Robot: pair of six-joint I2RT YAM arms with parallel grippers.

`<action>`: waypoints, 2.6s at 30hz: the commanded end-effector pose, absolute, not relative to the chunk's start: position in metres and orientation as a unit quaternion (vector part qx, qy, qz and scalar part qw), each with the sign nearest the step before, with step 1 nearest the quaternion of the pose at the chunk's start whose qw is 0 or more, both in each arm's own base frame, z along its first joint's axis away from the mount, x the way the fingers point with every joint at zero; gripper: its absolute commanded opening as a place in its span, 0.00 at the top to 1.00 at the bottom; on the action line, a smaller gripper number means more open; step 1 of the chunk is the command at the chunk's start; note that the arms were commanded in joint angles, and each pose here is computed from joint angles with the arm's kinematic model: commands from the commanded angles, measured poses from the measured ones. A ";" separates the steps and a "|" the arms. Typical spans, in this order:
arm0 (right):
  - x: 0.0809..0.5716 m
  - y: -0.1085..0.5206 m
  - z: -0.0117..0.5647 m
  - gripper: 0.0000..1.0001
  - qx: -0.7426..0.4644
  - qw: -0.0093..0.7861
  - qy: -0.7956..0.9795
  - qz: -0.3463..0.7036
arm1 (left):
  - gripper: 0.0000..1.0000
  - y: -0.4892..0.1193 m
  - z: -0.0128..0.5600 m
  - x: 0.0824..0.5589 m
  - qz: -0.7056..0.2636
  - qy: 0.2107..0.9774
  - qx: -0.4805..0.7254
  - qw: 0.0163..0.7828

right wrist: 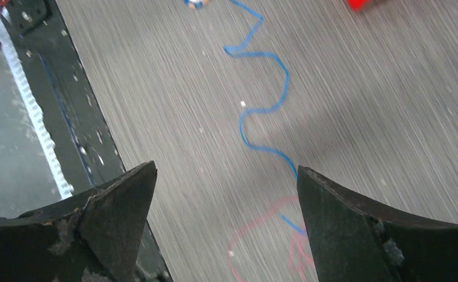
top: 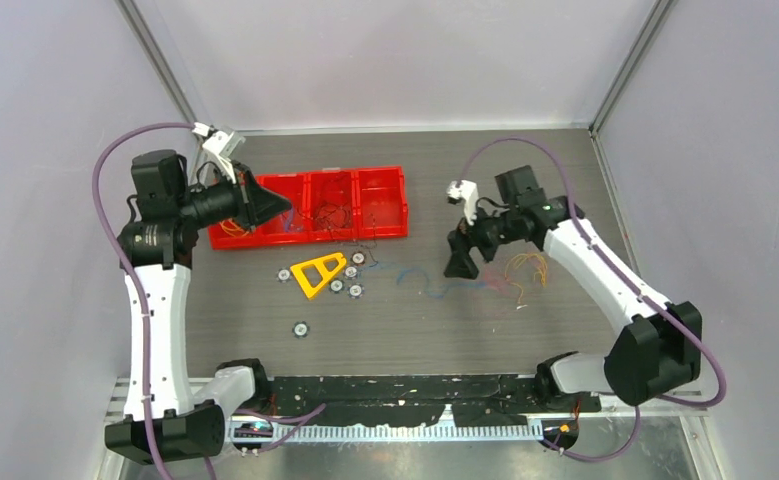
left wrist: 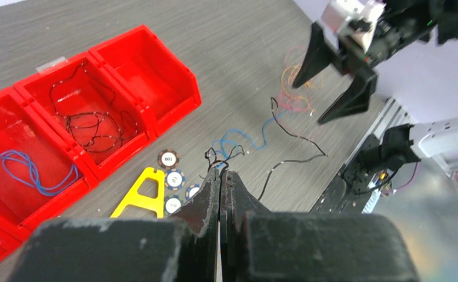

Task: Untangle the cables

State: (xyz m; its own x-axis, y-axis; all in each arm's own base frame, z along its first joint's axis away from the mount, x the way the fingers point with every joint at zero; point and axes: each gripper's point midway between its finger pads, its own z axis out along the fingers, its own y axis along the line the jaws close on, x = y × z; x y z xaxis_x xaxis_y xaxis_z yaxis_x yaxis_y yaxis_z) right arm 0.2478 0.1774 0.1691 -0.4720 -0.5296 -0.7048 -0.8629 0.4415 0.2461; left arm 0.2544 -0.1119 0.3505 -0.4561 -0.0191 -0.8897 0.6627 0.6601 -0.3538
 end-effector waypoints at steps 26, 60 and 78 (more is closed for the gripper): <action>0.293 0.253 0.070 0.95 -0.358 0.225 0.858 0.289 | 1.00 -0.016 0.425 0.285 -0.269 0.758 0.063 0.591; 0.272 0.220 0.090 0.95 -0.353 0.204 0.863 0.299 | 1.00 -0.053 0.361 0.402 -0.258 0.759 0.092 0.591; 0.272 0.211 0.082 0.94 -0.353 0.187 0.869 0.293 | 1.00 -0.011 0.299 0.448 -0.060 0.795 0.201 0.568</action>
